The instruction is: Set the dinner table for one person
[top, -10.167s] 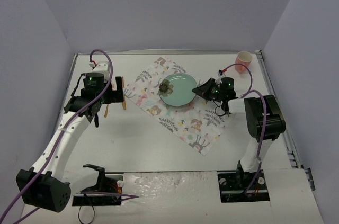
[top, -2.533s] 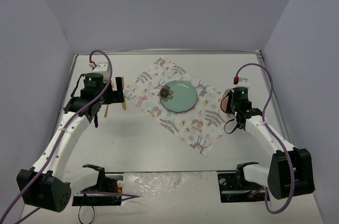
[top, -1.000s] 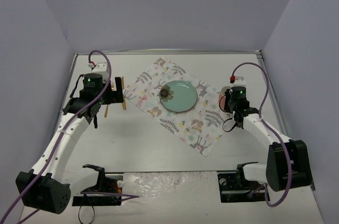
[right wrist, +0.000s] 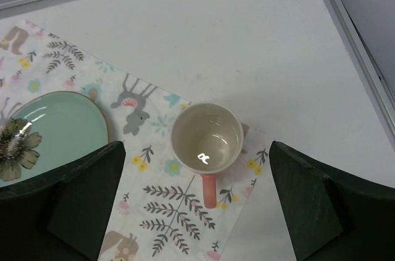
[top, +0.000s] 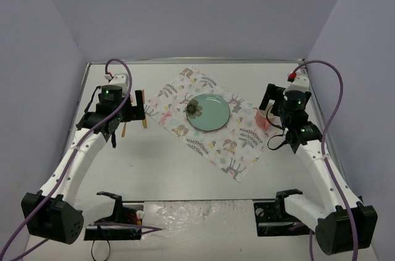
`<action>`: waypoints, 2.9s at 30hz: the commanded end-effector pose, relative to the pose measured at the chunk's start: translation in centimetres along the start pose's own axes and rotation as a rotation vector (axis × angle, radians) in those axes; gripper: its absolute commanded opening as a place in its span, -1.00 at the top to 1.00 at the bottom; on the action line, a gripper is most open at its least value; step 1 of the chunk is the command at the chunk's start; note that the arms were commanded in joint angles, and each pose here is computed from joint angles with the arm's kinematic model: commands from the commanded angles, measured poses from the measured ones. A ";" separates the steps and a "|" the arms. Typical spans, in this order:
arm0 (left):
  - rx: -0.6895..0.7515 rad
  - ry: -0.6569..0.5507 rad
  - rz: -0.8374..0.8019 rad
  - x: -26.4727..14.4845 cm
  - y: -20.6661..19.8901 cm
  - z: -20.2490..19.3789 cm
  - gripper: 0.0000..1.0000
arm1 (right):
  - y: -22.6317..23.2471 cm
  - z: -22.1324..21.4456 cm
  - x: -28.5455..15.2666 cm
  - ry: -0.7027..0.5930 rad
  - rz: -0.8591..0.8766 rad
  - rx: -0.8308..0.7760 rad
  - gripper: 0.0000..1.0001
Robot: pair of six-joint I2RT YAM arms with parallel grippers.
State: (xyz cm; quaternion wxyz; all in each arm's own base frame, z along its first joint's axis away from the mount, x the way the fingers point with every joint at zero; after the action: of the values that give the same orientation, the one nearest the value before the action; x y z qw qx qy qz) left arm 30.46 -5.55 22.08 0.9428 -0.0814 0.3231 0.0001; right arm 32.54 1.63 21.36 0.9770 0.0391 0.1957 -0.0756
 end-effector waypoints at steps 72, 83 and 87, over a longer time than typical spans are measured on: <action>0.304 0.112 -0.120 15.0 -2.8 10.8 1.00 | 4.9 1.0 -3.4 -0.068 0.318 0.035 -1.00; 0.415 0.101 -0.264 17.9 -11.6 11.0 1.00 | 4.8 1.3 -3.8 -0.068 0.314 0.046 -1.00; 0.437 0.124 -0.288 19.4 -13.4 9.8 1.00 | 4.7 1.3 -4.0 -0.064 0.310 0.046 -1.00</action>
State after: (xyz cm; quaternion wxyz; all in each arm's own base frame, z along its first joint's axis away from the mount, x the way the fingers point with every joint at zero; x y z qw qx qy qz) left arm 51.80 -16.43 17.54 0.8981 0.0677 0.3919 -0.1879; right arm 29.77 6.61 22.28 0.9761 0.0820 0.1875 0.0731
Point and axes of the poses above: each gripper's point midway between its finger pads, its own x axis out along the fingers, its own y axis along the line the jaws close on, z = x × y, the point moved 2 cm from there along -x, back along the fingers, and after that the axes turned 4 degrees about -x, right-handed, at the moved point
